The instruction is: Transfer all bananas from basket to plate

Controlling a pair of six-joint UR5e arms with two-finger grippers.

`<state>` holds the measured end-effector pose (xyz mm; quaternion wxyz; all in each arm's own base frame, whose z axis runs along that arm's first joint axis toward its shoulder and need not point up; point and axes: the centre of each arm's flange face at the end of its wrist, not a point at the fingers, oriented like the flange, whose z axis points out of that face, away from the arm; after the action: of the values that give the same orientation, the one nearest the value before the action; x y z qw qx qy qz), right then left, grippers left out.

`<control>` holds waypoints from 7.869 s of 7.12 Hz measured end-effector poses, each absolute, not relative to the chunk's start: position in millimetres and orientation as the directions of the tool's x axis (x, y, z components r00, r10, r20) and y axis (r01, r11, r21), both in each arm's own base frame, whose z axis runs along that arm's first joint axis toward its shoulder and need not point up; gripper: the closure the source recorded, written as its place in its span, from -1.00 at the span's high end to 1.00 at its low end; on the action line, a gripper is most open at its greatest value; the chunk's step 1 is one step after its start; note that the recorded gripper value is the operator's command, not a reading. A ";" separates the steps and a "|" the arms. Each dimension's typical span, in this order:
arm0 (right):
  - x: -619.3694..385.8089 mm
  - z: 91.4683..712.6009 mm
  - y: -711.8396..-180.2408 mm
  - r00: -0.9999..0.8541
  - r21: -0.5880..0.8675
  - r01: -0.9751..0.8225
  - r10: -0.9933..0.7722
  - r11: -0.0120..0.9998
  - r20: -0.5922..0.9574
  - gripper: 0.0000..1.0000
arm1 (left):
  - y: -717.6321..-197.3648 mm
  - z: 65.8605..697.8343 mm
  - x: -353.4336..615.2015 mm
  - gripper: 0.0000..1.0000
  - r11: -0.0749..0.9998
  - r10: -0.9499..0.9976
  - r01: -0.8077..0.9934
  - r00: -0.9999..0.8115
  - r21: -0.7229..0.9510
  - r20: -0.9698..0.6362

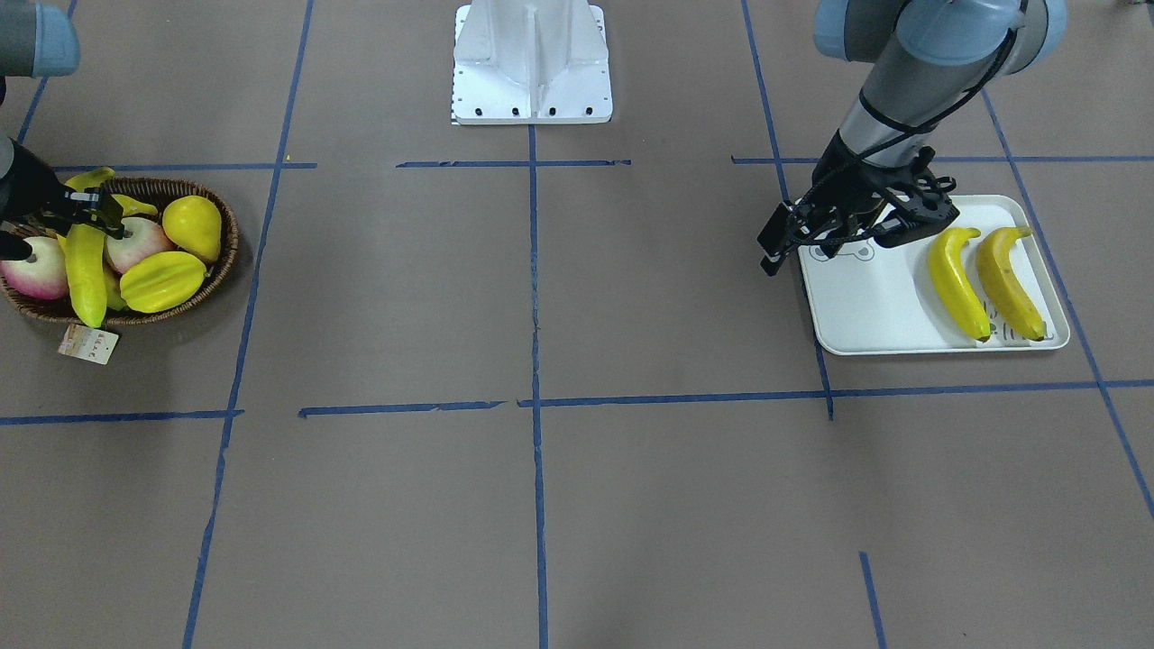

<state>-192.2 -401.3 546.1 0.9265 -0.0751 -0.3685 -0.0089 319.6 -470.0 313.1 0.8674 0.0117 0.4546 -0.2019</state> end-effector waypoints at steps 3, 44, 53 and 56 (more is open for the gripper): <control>-189.8 530.7 -399.9 0.706 -0.118 0.078 0.029 0.990 0.708 -0.99 | -470.1 313.1 319.4 0.99 0.918 -0.340 0.361 0.505 -0.163 -0.793; -426.6 160.3 -336.7 0.440 0.225 -0.066 -0.174 0.972 0.881 1.00 | -464.6 447.4 291.1 -1.00 0.974 -0.211 0.200 0.648 -0.103 -0.732; -414.4 163.2 -348.6 0.452 0.212 -0.092 -0.149 0.973 0.880 1.00 | -460.2 498.0 284.7 0.99 0.970 -0.237 0.208 0.701 -0.125 -0.672; -341.5 216.2 -376.3 0.521 0.128 -0.070 -0.073 0.989 0.850 1.00 | -456.0 442.6 278.0 0.99 0.976 -0.192 0.204 0.648 -0.074 -0.737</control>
<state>-341.5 -376.3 216.2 0.8690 0.0730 -0.4893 -0.0007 278.0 -456.0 442.6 0.9077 0.0077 0.4052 -0.1090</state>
